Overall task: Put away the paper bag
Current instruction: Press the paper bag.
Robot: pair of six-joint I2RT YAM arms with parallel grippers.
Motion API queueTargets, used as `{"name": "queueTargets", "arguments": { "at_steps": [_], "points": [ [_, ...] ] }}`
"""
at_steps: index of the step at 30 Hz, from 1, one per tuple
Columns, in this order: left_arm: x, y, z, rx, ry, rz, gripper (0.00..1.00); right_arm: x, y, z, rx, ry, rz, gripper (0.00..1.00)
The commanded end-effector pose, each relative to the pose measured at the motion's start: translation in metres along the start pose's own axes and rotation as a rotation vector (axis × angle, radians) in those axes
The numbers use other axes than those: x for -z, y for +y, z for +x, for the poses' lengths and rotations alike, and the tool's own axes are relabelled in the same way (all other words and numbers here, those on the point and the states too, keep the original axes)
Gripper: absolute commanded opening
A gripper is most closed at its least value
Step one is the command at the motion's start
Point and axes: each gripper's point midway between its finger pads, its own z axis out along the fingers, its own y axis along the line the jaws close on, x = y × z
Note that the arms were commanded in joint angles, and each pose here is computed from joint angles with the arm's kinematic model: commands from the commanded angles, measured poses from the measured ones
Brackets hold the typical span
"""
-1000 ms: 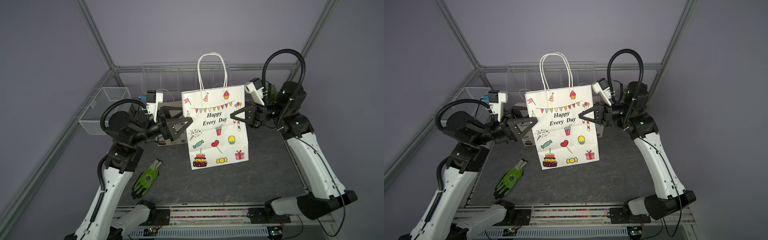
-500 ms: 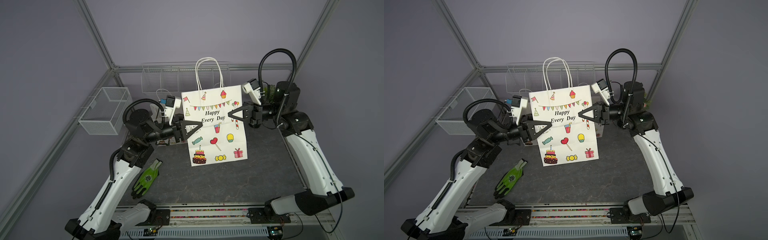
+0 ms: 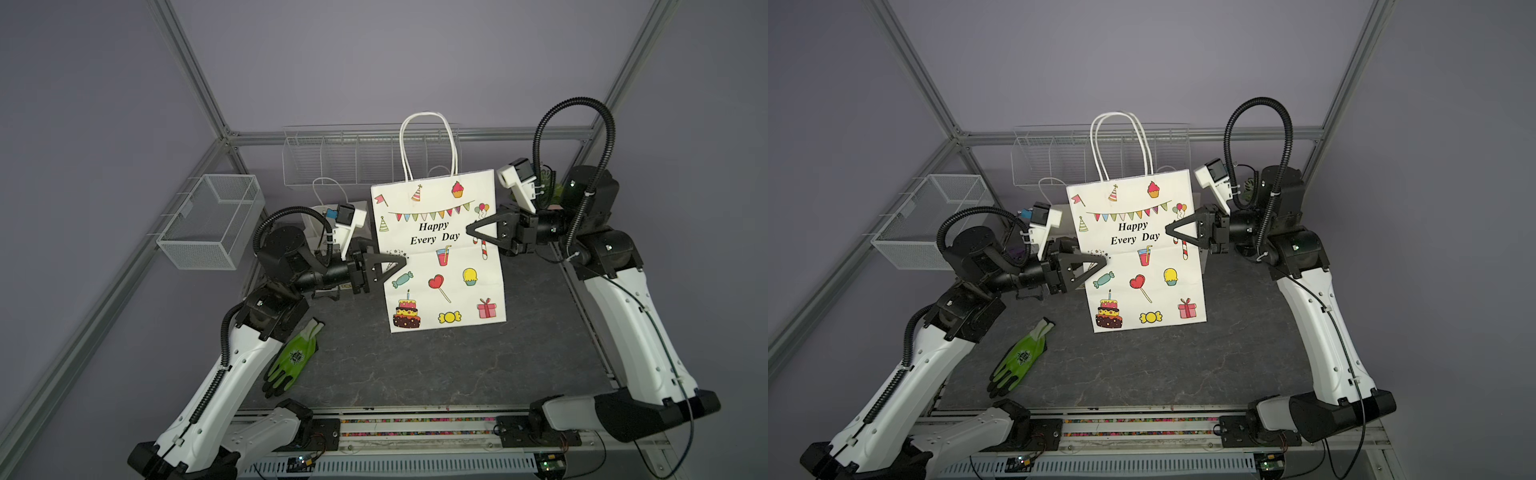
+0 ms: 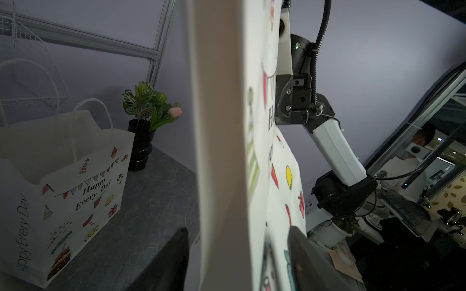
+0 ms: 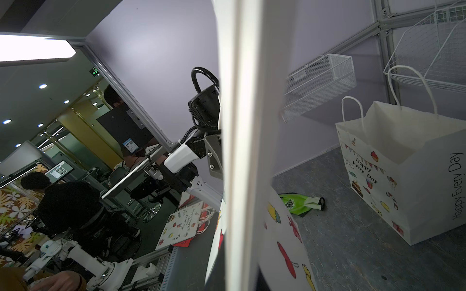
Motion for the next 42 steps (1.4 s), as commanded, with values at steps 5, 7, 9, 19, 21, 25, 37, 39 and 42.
{"name": "queueTargets", "arguments": {
  "at_steps": [5, 7, 9, 19, 21, 25, 37, 39, 42],
  "points": [
    [-0.002, -0.004, 0.009, 0.011, 0.023, 0.045, 0.73, 0.004, 0.007, 0.002, 0.042, -0.012, 0.004, 0.07],
    [-0.004, -0.004, 0.012, 0.019, 0.031, 0.054, 0.65, 0.005, 0.007, 0.002, 0.046, -0.015, 0.008, 0.07],
    [-0.005, -0.005, 0.015, 0.024, 0.043, 0.068, 0.63, 0.006, 0.007, 0.001, 0.047, -0.020, 0.017, 0.07],
    [-0.009, -0.007, 0.021, 0.016, 0.060, 0.064, 0.07, 0.006, 0.006, 0.006, 0.026, -0.019, 0.003, 0.15],
    [-0.008, -0.008, 0.018, 0.013, 0.053, 0.063, 0.00, 0.004, 0.008, 0.011, 0.016, -0.013, -0.008, 0.26],
    [-0.007, -0.009, 0.014, 0.010, 0.044, 0.054, 0.00, 0.004, 0.009, 0.024, 0.009, -0.012, 0.007, 0.41],
    [-0.004, -0.020, 0.008, 0.009, 0.084, 0.069, 0.00, 0.000, 0.003, 0.062, -0.002, 0.030, 0.088, 0.63],
    [-0.002, -0.023, 0.008, 0.003, 0.096, 0.070, 0.00, -0.001, 0.004, 0.066, 0.001, 0.037, 0.092, 0.63],
    [0.001, -0.030, 0.005, -0.006, 0.096, 0.086, 0.00, -0.002, 0.002, 0.071, 0.000, 0.044, 0.107, 0.59]
  ]
}}
